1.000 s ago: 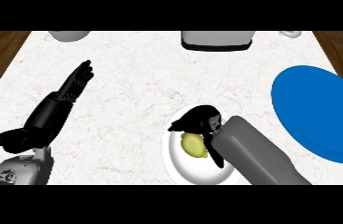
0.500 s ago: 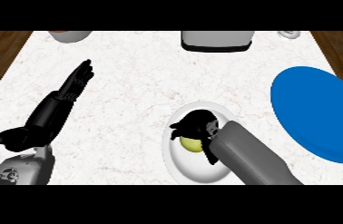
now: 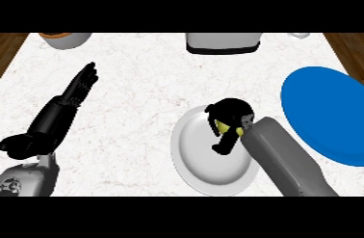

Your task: Pick the lemon from the plate and place it in the plate

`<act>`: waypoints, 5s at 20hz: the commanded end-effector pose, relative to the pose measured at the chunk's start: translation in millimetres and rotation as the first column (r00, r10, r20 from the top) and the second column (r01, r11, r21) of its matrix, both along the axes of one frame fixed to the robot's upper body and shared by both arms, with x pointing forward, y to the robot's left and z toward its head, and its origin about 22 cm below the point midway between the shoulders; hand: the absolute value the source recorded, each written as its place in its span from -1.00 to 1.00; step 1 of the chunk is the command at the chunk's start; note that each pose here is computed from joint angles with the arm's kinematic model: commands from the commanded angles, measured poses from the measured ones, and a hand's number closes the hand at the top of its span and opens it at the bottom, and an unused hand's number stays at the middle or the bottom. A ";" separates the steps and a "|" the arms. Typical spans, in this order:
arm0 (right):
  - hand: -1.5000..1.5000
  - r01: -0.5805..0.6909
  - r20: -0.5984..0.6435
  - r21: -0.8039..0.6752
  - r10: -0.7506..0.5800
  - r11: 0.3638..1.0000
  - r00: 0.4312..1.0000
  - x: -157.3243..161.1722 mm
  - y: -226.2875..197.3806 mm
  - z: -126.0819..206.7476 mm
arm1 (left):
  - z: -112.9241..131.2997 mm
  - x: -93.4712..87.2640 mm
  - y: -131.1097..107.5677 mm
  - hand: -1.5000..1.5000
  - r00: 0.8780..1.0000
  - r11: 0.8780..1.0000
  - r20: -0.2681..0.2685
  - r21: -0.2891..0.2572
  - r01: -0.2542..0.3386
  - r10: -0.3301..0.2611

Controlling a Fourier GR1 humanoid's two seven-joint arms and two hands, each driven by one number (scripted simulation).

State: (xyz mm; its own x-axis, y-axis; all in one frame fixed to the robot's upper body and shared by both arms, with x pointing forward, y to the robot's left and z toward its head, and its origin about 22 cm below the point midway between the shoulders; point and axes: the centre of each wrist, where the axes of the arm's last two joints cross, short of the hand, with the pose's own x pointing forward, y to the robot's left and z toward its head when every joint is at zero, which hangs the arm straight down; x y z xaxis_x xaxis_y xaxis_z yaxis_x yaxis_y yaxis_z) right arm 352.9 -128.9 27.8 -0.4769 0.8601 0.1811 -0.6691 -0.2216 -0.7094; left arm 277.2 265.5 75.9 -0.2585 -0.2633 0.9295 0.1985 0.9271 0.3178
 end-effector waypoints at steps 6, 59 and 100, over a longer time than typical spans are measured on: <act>1.00 0.788 0.293 -0.107 -0.738 0.606 0.608 42.9 -127.3 26.3 | -2.4 -4.1 8.8 0.00 0.999 0.999 -0.009 0.000 -0.048 0.048; 1.00 0.605 0.571 0.502 -0.288 -0.618 -0.768 60.3 -221.4 76.6 | 5.0 3.9 -11.9 0.00 0.998 0.998 0.007 -0.007 0.055 -0.055; -1.00 -0.024 -0.144 0.973 -0.527 -0.228 -0.837 -37.1 -134.2 48.6 | 6.2 4.3 -7.5 0.00 1.000 1.000 -0.010 -0.009 0.024 -0.024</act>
State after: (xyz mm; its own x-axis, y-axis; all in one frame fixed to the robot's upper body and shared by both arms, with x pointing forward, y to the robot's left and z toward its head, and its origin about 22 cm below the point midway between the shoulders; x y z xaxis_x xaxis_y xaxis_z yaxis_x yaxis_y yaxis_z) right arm 334.1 -283.4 76.5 0.3841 0.2852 0.8781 0.9166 -0.2324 -0.3254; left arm 279.4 263.2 79.5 -0.2504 -0.2505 0.9352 0.2324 0.9221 0.3093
